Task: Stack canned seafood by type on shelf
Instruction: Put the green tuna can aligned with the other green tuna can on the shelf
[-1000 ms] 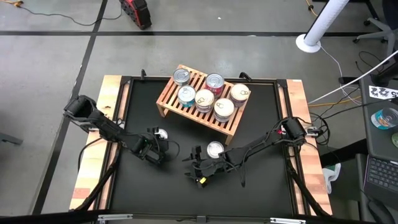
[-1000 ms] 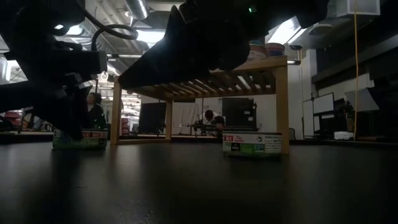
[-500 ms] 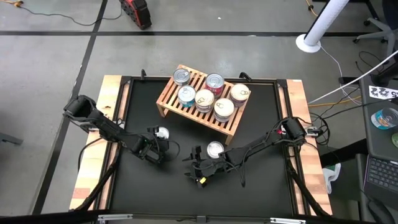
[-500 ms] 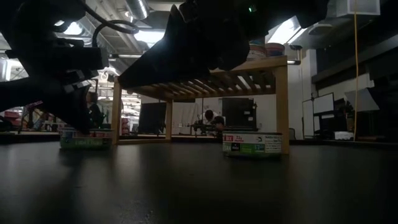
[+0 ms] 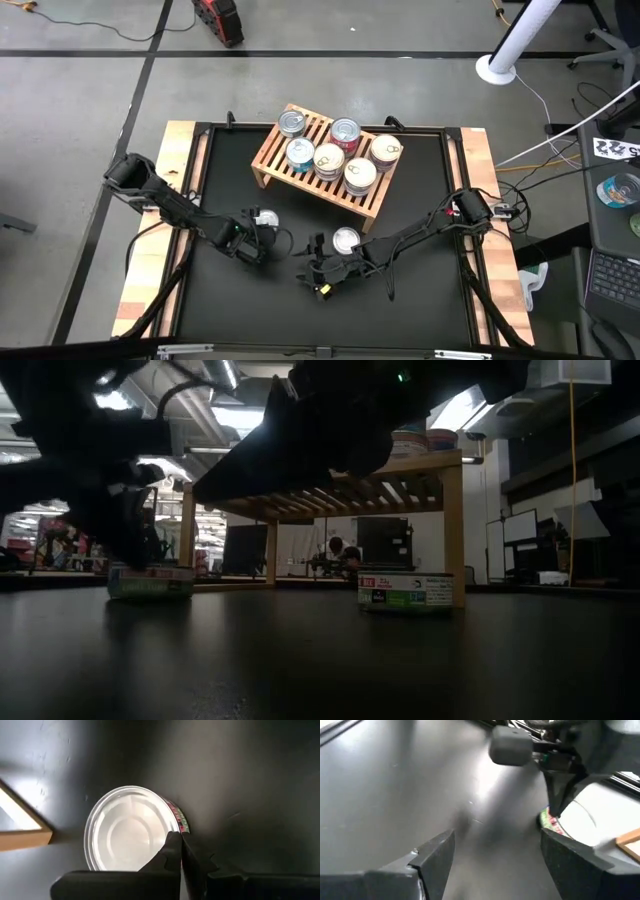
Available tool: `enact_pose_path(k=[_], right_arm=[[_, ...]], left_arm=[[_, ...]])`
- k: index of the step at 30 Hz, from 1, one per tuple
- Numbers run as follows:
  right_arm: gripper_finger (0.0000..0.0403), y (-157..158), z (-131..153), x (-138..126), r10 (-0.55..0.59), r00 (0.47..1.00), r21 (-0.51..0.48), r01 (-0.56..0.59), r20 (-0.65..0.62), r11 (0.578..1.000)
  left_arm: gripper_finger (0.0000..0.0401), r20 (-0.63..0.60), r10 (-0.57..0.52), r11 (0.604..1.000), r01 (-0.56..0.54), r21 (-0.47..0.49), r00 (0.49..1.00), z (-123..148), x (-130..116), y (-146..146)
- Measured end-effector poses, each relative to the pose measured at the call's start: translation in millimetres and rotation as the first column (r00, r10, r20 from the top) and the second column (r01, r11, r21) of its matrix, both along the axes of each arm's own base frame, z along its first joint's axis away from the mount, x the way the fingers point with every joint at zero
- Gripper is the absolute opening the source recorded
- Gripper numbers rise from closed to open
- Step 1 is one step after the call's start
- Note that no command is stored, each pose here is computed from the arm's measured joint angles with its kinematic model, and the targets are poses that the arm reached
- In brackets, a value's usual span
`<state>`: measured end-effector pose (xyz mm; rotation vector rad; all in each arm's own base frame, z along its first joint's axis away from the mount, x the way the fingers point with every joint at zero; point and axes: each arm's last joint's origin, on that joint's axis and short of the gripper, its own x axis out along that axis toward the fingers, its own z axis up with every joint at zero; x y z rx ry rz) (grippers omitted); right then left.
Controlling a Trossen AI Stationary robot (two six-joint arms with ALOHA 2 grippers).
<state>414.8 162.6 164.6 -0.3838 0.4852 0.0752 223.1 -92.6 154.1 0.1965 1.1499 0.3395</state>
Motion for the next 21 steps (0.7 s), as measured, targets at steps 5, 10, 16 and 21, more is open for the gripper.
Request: enact_pose_path(k=[5, 10, 16, 21], right_arm=[[0.0289, -0.7, 0.1, 0.1, 0.008, 1.000, -0.053, -0.008, 0.002, 0.999], [0.0289, -0.7, 0.0, 0.1, 0.051, 0.999, -0.136, -0.051, -0.005, 0.989], [0.0289, -0.8, -0.7, -0.3, 0.072, 0.997, -0.178, -0.074, -0.018, 0.981], [0.0289, -2.2, -2.5, -1.6, 0.052, 0.998, -0.221, -0.059, -0.040, 0.973]], left_arm=[[0.0001, 0.073, -0.006, 0.997, 0.011, -0.072, 0.997, 7.1, 10.2, -5.8], [0.0001, 0.180, -0.014, 0.981, 0.049, -0.190, 0.984, 11.7, 21.6, -13.3], [0.0000, 0.299, -0.010, 0.957, 0.096, -0.274, 0.954, 18.7, 32.3, -19.7], [0.0001, 0.341, 0.003, 0.947, 0.107, -0.304, 0.940, 21.6, 35.9, -21.7]])
